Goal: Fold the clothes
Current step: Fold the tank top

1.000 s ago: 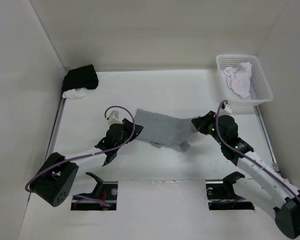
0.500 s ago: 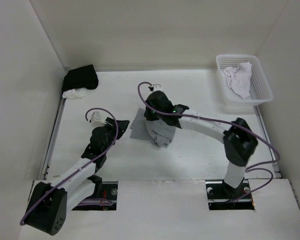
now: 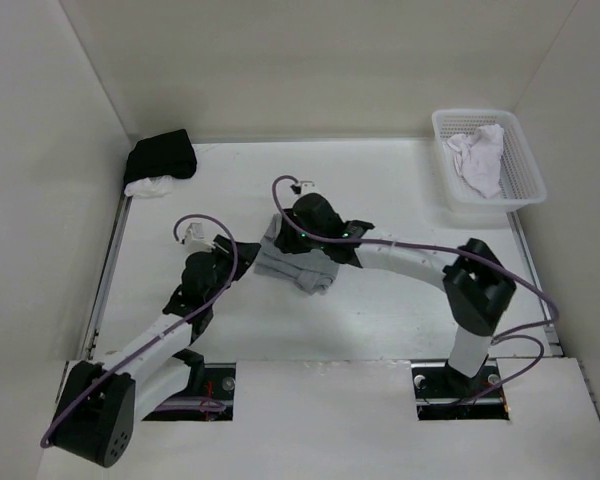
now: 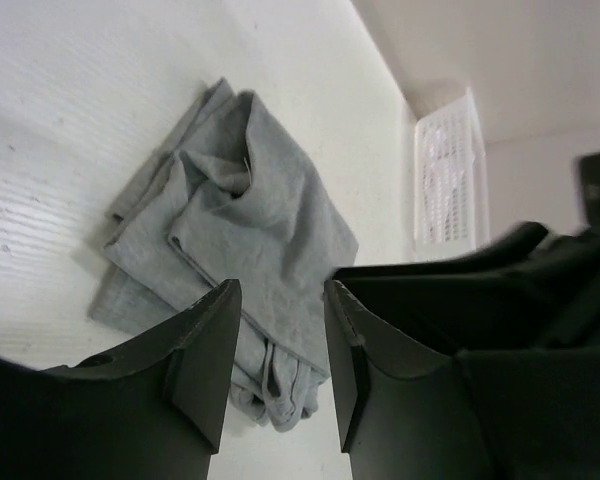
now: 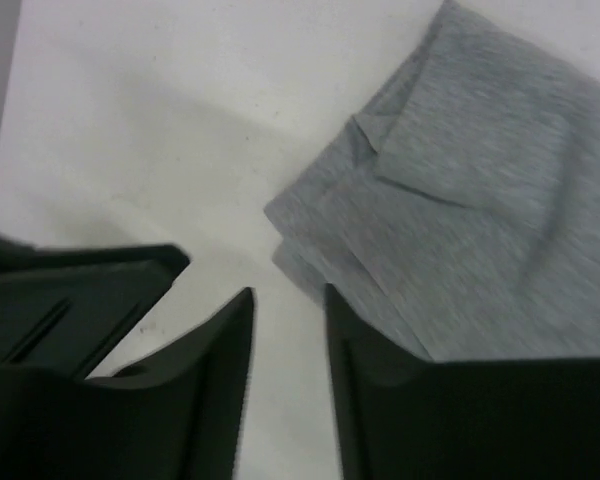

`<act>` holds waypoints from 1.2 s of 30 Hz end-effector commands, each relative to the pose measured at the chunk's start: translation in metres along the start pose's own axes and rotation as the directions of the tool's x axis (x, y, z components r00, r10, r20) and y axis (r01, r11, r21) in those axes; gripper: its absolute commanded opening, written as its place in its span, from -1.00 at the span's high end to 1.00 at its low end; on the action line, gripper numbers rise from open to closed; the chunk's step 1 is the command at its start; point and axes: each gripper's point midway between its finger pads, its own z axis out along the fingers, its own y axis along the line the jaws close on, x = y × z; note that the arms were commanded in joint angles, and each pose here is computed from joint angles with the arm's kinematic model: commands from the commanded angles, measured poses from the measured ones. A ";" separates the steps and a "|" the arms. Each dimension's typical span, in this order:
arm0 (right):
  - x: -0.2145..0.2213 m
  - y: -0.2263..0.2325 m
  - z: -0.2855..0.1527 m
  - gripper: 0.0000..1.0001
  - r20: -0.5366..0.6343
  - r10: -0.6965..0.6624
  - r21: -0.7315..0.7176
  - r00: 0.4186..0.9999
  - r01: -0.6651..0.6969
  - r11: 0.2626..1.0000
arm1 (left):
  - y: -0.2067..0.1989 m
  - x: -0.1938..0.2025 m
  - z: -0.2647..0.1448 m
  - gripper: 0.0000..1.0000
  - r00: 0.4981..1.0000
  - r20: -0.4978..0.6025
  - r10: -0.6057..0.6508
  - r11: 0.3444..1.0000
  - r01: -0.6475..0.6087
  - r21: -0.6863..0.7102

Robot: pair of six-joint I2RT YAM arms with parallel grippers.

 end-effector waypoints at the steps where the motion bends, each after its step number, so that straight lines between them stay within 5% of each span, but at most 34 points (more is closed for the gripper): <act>1: -0.045 0.002 -0.039 0.34 0.154 0.042 -0.087 0.987 -0.029 0.996 | -0.040 0.007 0.012 0.26 0.998 -0.028 0.054 0.995 -0.051 0.090; 4: -0.032 -0.038 -0.028 0.83 0.103 0.063 -0.037 0.993 -0.060 0.998 | -0.055 0.036 0.030 0.26 0.989 -0.101 0.109 0.990 -0.098 0.106; 7: -0.027 -0.048 -0.010 0.88 0.046 0.079 -0.062 0.996 -0.076 0.995 | -0.054 0.052 0.048 0.33 0.983 -0.124 0.133 0.988 -0.122 0.096; 12: -0.029 -0.047 0.002 0.61 0.050 0.073 -0.065 0.996 -0.070 0.995 | -0.014 0.044 0.056 0.50 0.987 -0.074 0.143 0.988 -0.147 -0.047; 22: -0.040 -0.046 0.028 0.28 0.060 0.084 -0.067 0.995 -0.080 0.995 | 0.033 0.034 0.070 0.43 0.978 -0.049 0.201 0.953 -0.207 -0.221; 36: -0.047 -0.059 0.055 0.16 0.039 0.091 -0.022 0.995 -0.090 0.996 | 0.044 0.040 0.088 0.43 0.978 -0.061 0.198 0.951 -0.207 -0.231</act>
